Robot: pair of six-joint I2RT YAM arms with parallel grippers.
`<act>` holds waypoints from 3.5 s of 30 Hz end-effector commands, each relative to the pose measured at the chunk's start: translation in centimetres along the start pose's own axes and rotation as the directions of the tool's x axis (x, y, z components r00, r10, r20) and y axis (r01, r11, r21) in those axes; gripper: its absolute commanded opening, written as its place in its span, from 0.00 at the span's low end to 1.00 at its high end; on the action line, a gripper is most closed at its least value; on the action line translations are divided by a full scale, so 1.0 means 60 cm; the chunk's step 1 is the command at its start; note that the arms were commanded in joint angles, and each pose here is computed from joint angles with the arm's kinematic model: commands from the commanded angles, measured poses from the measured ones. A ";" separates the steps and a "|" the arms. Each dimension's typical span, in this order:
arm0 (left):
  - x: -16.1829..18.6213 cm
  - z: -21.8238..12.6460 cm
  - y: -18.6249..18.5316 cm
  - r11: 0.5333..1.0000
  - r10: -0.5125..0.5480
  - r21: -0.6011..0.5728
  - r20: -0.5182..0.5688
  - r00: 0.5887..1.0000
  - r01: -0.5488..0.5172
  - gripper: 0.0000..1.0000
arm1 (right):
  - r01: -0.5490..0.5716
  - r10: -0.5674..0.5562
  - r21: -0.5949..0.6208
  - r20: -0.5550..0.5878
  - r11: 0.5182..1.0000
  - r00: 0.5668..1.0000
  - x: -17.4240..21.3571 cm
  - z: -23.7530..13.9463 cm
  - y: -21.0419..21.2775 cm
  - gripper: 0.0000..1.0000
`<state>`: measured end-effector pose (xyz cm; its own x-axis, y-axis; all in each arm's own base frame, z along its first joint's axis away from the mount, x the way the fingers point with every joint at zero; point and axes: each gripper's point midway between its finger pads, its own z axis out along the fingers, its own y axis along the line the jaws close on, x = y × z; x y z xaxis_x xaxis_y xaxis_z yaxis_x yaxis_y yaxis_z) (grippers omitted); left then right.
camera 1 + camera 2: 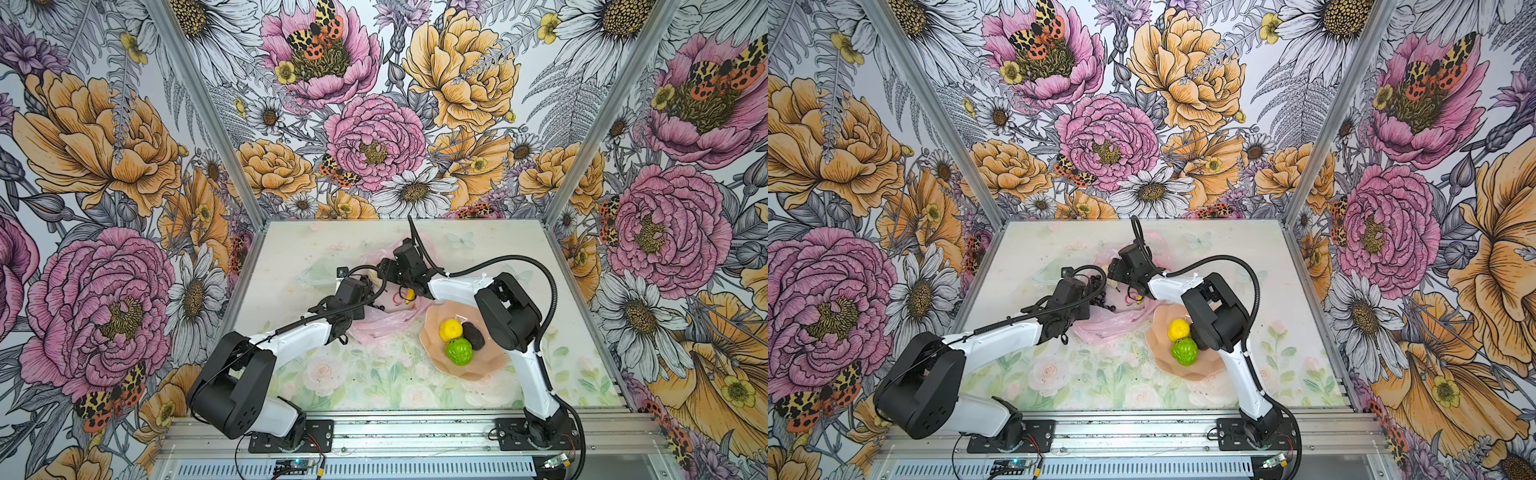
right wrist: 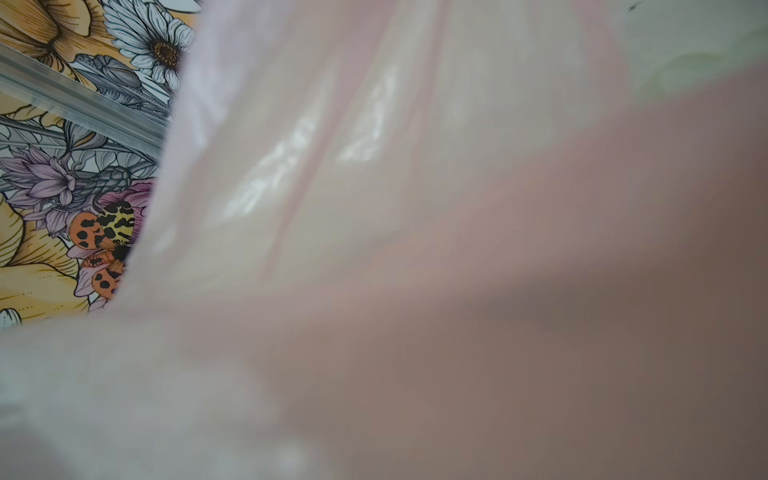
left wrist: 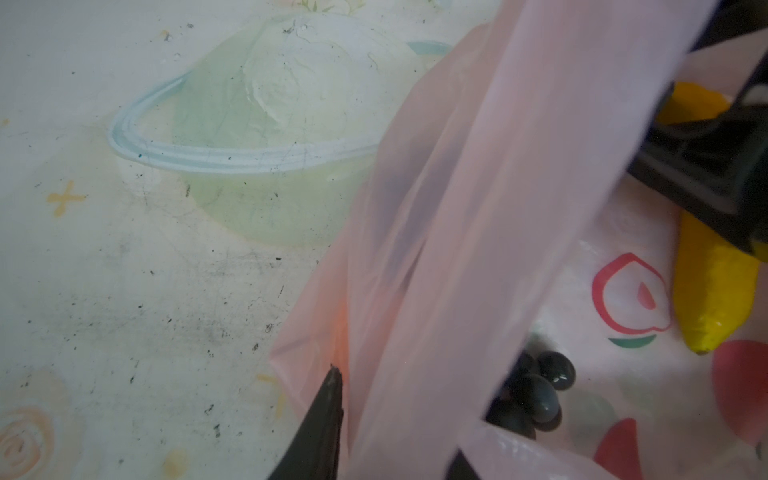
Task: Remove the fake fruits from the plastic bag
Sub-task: 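Move the open right gripper into the bag and grasp the cream pear, then carry the pear with the right gripper over the bowl beside the lemon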
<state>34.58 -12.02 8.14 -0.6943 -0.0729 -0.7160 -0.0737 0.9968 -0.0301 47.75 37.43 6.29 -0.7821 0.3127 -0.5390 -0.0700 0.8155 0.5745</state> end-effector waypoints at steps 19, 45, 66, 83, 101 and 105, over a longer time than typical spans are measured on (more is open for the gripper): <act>-0.018 -0.010 0.008 1.000 -0.029 0.001 0.046 0.999 0.029 0.28 | 0.011 -0.011 0.003 -0.113 1.000 0.994 0.065 0.057 0.012 0.90; -0.015 -0.006 0.015 1.000 -0.029 -0.008 0.035 0.999 0.030 0.28 | 0.395 -0.391 -0.011 -0.162 0.919 0.906 0.023 -0.166 0.054 0.48; -0.015 -0.005 0.016 1.000 -0.028 -0.012 0.033 0.999 0.028 0.28 | 0.695 -0.571 0.043 -0.534 0.718 0.623 0.109 -0.411 -0.098 0.43; -0.015 -0.004 0.018 0.999 -0.027 -0.019 0.034 0.999 0.028 0.28 | 0.791 -0.620 -0.061 -0.659 0.609 0.426 0.186 -0.436 -0.120 0.41; -0.016 -0.003 0.020 0.999 -0.029 -0.021 0.035 0.999 0.030 0.28 | 0.812 -0.593 -0.104 -0.737 0.574 0.325 0.239 -0.433 -0.137 0.43; -0.016 -0.004 0.020 0.999 -0.030 -0.020 0.036 0.999 0.030 0.28 | 0.823 -0.586 -0.094 -0.747 0.560 0.313 0.240 -0.430 -0.143 0.45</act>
<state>34.83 -11.31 8.59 -0.6842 -0.0918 -0.7235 -0.0938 0.9949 -0.0375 20.95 22.56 9.64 -0.6746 -0.7358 -0.0592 -0.7354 0.6769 -0.0333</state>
